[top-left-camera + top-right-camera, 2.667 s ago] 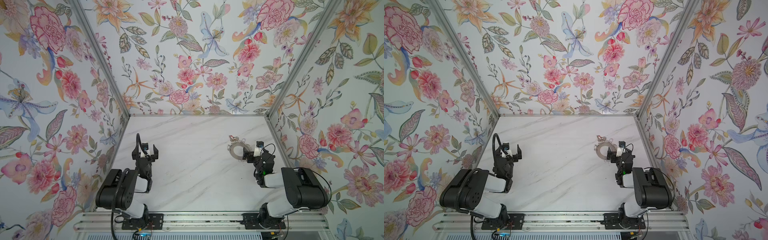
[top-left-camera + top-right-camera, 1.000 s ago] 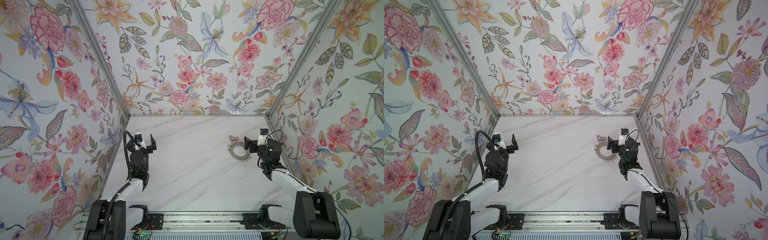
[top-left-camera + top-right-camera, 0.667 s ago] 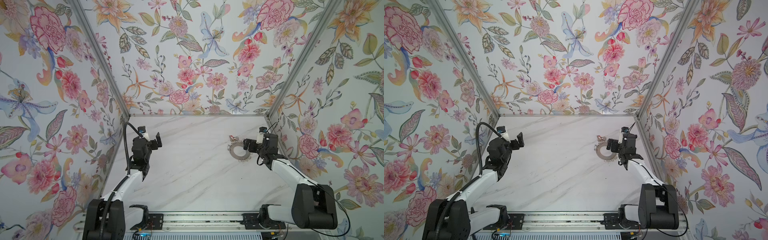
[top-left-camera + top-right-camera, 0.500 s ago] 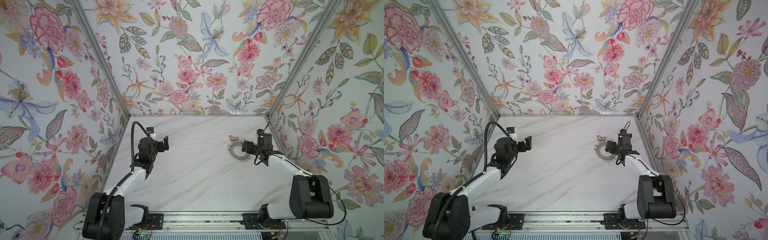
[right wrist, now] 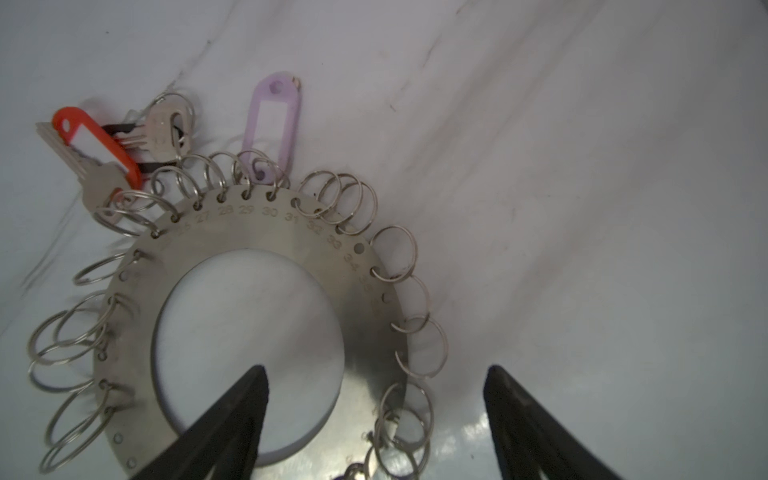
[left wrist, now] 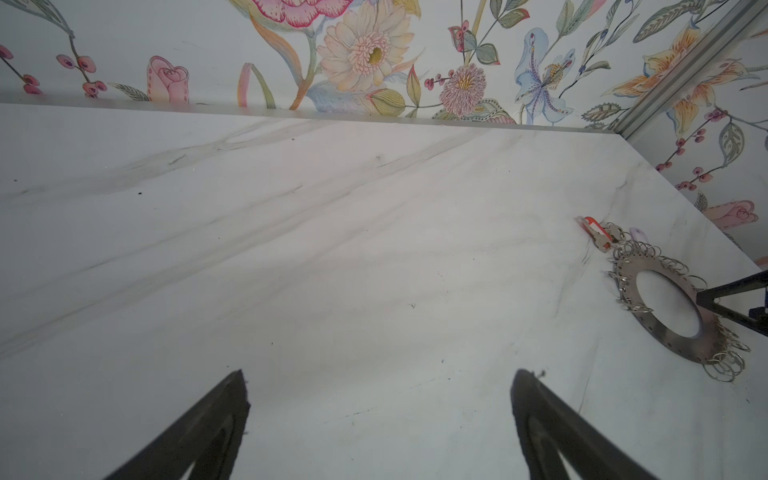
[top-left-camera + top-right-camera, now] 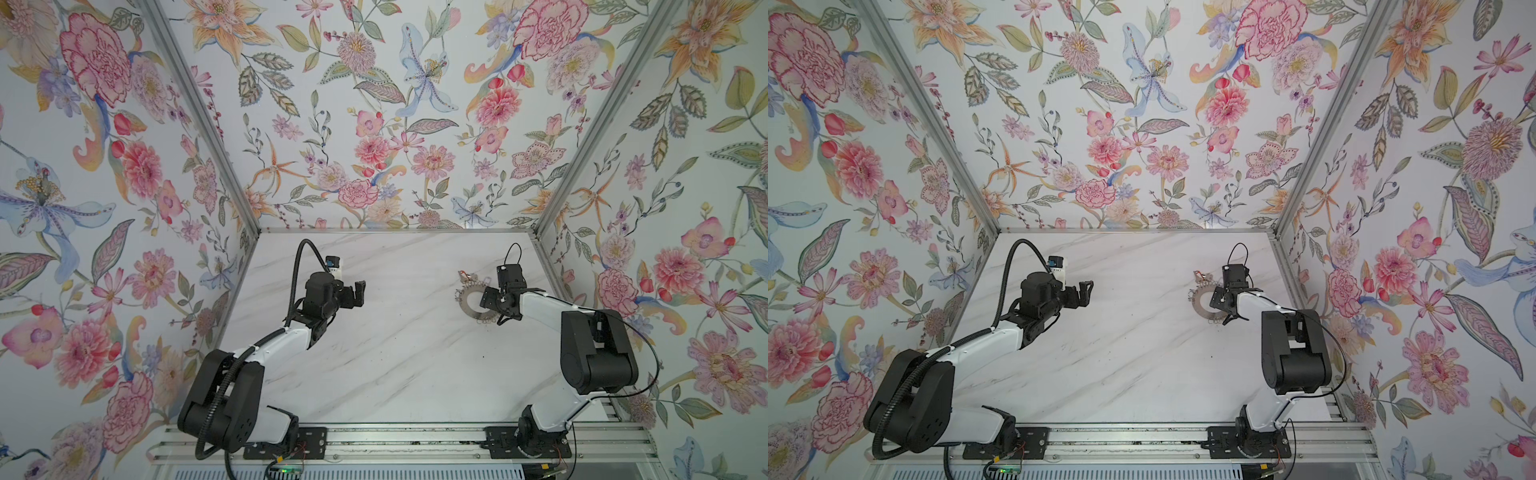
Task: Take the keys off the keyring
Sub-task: 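Lower the right gripper onto the plate's inner edge nearest the robot, then grasp the plate edge with the right gripper while the left gripper grasps the opposite edge, then lift the plate upright with both grippers, keys hanging below, then open and withdraw the left gripper while the right gripper holds the plate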
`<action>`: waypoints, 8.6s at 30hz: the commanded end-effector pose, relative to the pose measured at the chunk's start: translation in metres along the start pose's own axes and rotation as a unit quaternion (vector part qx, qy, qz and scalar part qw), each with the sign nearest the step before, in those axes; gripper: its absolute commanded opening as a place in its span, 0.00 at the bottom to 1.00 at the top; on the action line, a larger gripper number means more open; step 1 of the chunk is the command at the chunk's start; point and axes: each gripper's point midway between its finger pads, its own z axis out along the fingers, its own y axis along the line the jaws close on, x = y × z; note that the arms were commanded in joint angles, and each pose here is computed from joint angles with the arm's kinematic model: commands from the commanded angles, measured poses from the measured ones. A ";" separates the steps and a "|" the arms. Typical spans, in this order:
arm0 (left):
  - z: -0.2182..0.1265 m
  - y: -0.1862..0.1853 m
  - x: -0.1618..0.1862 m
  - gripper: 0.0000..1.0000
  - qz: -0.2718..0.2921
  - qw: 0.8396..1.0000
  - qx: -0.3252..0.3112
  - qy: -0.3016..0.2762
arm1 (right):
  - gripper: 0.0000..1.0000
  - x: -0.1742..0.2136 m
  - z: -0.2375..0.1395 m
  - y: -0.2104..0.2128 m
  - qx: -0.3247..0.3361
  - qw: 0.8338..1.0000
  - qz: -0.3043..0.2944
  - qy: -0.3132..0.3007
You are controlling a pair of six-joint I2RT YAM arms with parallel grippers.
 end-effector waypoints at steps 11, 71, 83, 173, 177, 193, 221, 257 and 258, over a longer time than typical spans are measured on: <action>0.008 -0.008 -0.002 0.99 -0.001 1.000 0.007 0.010 | 0.60 0.013 0.017 0.000 0.015 0.999 0.022 0.032; -0.012 -0.070 0.125 0.98 -0.015 0.973 0.093 0.213 | 0.53 0.168 -0.090 0.170 -0.304 0.917 -0.232 0.116; 0.009 -0.096 0.152 0.91 -0.024 0.960 0.111 0.256 | 0.58 0.153 -0.078 0.164 -0.345 0.917 -0.153 0.129; -0.022 -0.114 -0.062 0.00 -0.359 0.902 0.229 -0.066 | 0.83 0.064 -0.220 0.163 -0.495 0.867 0.062 0.005; -0.034 -0.107 -0.072 0.00 -0.405 0.878 0.233 -0.100 | 0.85 0.062 -0.242 0.172 -0.522 0.845 0.119 -0.007; -0.066 -0.121 -0.075 0.00 -0.465 0.837 0.256 -0.129 | 0.70 0.059 -0.299 0.248 -0.625 0.762 0.172 -0.007; -0.090 -0.102 -0.077 0.49 -0.448 0.855 0.201 -0.166 | 0.00 0.032 -0.322 0.277 -0.674 0.716 0.179 -0.027; -0.126 -0.118 -0.081 0.52 0.249 0.927 0.224 -0.169 | 0.00 0.023 -0.372 0.234 -0.694 0.704 -0.042 0.144; -0.128 -0.119 -0.080 0.52 0.253 0.925 0.226 -0.171 | 0.00 0.022 -0.372 0.233 -0.692 0.706 -0.047 0.143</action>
